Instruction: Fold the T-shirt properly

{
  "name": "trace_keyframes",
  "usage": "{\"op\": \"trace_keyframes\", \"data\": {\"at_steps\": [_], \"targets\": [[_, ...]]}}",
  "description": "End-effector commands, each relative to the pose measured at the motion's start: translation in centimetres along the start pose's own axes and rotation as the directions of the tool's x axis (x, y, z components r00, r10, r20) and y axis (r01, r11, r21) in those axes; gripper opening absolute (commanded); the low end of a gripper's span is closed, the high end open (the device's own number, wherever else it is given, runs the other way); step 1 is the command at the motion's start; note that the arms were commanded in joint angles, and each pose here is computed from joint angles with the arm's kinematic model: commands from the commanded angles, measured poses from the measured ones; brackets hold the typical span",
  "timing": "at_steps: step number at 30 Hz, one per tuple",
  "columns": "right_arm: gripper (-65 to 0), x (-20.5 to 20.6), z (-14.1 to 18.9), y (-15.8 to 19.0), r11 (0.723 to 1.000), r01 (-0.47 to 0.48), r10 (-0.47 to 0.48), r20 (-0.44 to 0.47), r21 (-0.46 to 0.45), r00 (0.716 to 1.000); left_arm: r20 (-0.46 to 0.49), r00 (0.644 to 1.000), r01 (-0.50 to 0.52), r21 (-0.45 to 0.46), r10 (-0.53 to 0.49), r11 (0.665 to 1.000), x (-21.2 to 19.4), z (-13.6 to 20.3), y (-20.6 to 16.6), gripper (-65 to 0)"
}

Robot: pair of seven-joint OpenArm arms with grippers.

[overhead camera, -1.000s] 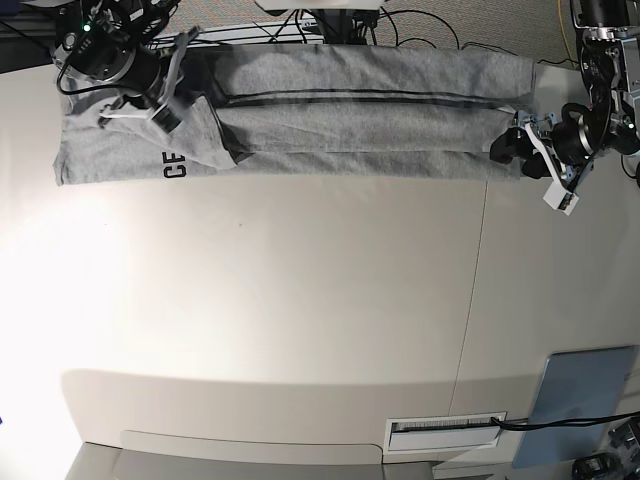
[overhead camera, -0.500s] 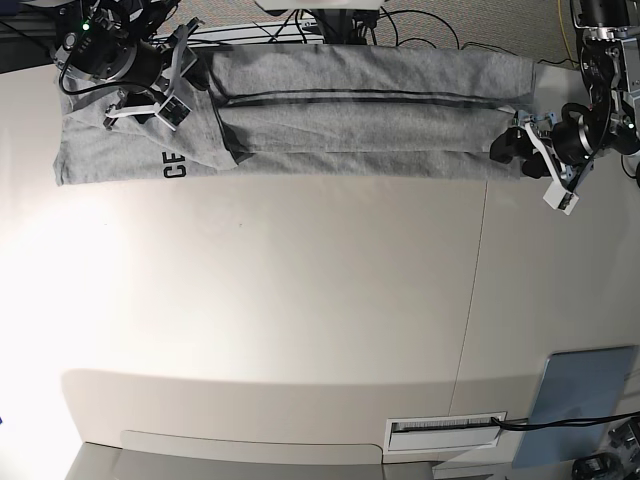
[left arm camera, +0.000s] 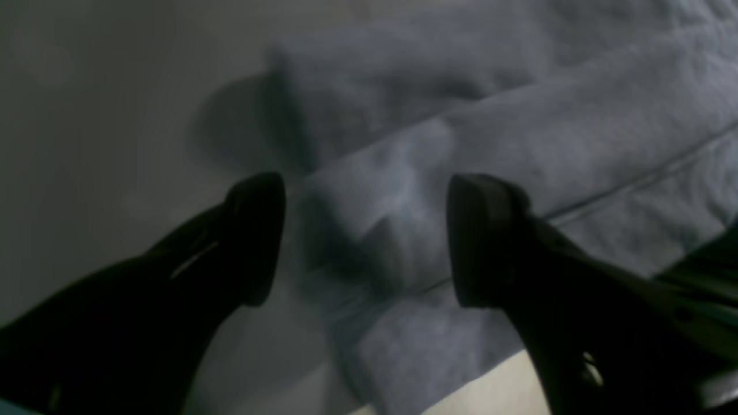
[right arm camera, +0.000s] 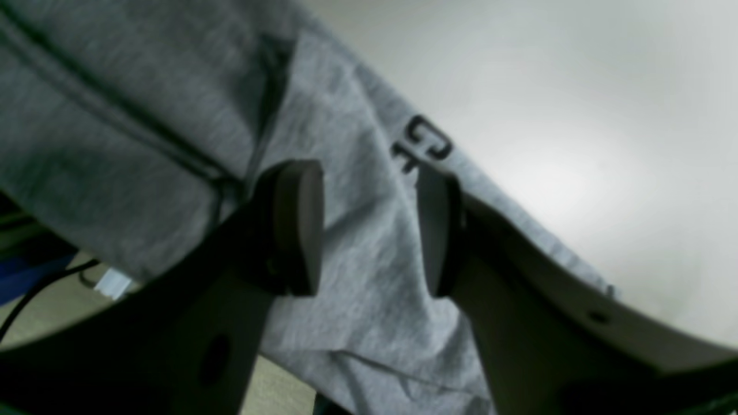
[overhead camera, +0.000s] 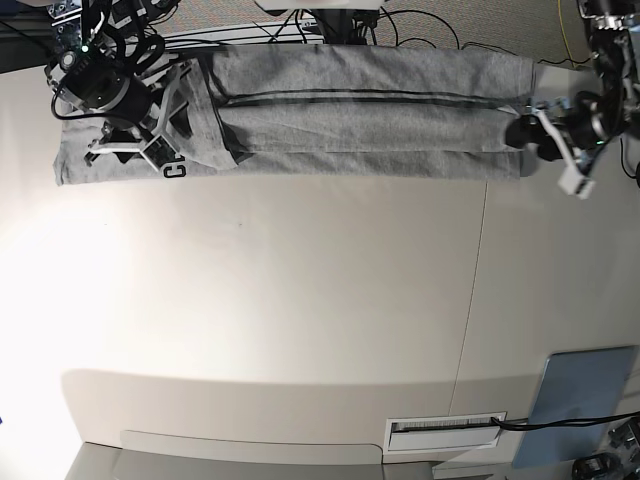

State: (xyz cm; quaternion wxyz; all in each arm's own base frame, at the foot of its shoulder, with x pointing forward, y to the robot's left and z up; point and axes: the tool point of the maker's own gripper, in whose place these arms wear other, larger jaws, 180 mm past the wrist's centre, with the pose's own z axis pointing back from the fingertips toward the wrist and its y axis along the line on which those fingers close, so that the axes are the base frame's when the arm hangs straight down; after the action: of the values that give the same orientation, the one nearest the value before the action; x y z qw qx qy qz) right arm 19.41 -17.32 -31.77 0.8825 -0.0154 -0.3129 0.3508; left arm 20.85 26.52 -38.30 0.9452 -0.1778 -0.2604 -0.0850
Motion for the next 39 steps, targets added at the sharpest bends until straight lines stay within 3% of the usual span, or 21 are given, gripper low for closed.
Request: {"op": "trace_keyframes", "data": {"at_steps": [1,6,13,19,24,27,32,39], "targets": [[-38.6,1.0,0.4,-0.7,0.999,-0.008,0.009,0.04,-0.031,0.999,0.048,0.999,0.004,0.016,-0.005,1.0,1.0,1.0,0.6,-20.8],[-38.6,1.5,0.4,-1.1,0.999,-0.001,0.004,0.062,-0.045,0.998,0.073,0.996,-0.044,0.029,0.042,0.999,-0.8,1.6,0.9,-20.8],[-38.6,1.4,0.4,-1.1,0.999,-0.002,0.004,0.057,-0.045,0.998,0.181,0.969,-0.166,-0.019,0.167,0.986,-1.2,-0.2,-0.3,-20.8],[-38.6,1.3,0.4,-1.1,0.999,-0.002,0.004,0.053,-0.045,0.999,0.148,0.954,-0.26,-0.027,0.261,0.965,-3.8,-1.3,0.4,-20.8],[-38.6,1.4,0.4,-1.1,0.999,-0.002,0.004,0.057,-0.045,0.998,0.138,0.923,-0.347,-0.097,0.358,0.933,-5.1,-1.8,0.1,-20.8],[-38.6,1.4,0.4,-1.1,0.999,-0.001,0.004,0.058,-0.045,0.998,0.099,0.926,-0.35,-0.147,0.365,0.925,-5.7,-2.0,-1.0,-20.8],[-38.6,1.4,0.4,-1.1,0.999,-0.001,0.004,0.058,-0.045,0.998,0.116,0.909,-0.368,-0.225,0.4,0.902,-4.9,-1.8,-2.2,-21.2],[-38.6,1.4,0.4,-1.1,0.999,-0.001,0.004,0.058,-0.045,0.998,0.12,0.907,-0.36,-0.274,0.403,0.892,-4.6,-1.7,-3.2,-29.3]]}}
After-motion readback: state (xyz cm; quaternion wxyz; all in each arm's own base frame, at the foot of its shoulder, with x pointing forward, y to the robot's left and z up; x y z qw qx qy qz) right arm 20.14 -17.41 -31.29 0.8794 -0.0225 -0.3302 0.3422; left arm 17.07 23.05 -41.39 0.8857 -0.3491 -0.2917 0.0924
